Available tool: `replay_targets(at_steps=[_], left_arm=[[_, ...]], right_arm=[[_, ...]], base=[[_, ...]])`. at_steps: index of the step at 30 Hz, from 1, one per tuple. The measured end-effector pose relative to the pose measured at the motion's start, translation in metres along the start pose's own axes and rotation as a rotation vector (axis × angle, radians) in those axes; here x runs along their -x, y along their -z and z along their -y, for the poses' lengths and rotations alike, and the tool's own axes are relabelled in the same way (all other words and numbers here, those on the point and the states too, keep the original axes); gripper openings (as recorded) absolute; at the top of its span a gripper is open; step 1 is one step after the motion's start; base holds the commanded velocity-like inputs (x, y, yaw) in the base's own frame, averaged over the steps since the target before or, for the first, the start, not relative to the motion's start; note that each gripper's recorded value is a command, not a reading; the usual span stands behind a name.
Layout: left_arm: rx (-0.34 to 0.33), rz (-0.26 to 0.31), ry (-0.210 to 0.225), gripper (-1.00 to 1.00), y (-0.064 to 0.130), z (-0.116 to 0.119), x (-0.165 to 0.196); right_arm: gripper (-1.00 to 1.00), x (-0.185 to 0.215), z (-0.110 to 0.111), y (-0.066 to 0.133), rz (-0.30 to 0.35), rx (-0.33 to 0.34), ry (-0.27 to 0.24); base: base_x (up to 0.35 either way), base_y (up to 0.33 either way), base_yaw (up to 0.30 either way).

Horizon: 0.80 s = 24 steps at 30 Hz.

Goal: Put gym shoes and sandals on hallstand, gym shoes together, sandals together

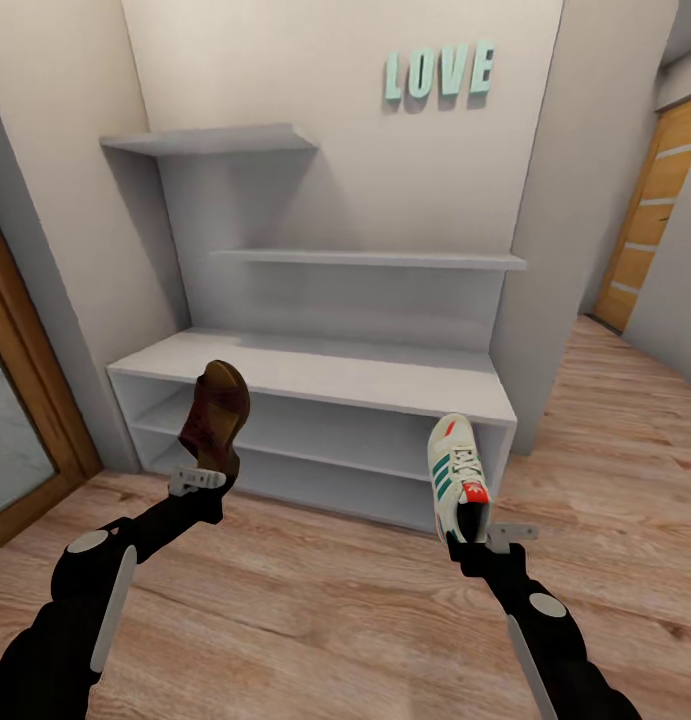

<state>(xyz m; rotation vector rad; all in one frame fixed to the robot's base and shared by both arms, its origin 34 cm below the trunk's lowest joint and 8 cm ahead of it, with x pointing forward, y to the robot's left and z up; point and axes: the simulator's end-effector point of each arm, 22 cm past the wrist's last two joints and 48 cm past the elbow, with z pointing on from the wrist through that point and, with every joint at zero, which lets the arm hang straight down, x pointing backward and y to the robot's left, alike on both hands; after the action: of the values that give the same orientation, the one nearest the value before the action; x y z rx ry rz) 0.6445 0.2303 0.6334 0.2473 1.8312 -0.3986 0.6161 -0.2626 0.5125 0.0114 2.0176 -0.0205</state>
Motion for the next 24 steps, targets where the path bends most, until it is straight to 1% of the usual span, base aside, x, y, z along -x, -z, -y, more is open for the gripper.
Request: replay_targets(at_steps=[19, 24], left_arm=[[0.000, 0.000, 0.000, -1.00, 0.0000, 0.0000, 0.0000], [0.000, 0.002, -0.001, -1.00, 0.0004, 0.0003, 0.0009]], right_arm=[[-1.00, 0.0002, -0.0001, 0.0001, 0.000, 0.001, -0.001], [-1.00, 0.0011, -0.0001, 0.0006, 0.002, 0.001, -0.001]], base=[[0.127, 0.327, 0.000], [0.098, 0.328, -0.120]])
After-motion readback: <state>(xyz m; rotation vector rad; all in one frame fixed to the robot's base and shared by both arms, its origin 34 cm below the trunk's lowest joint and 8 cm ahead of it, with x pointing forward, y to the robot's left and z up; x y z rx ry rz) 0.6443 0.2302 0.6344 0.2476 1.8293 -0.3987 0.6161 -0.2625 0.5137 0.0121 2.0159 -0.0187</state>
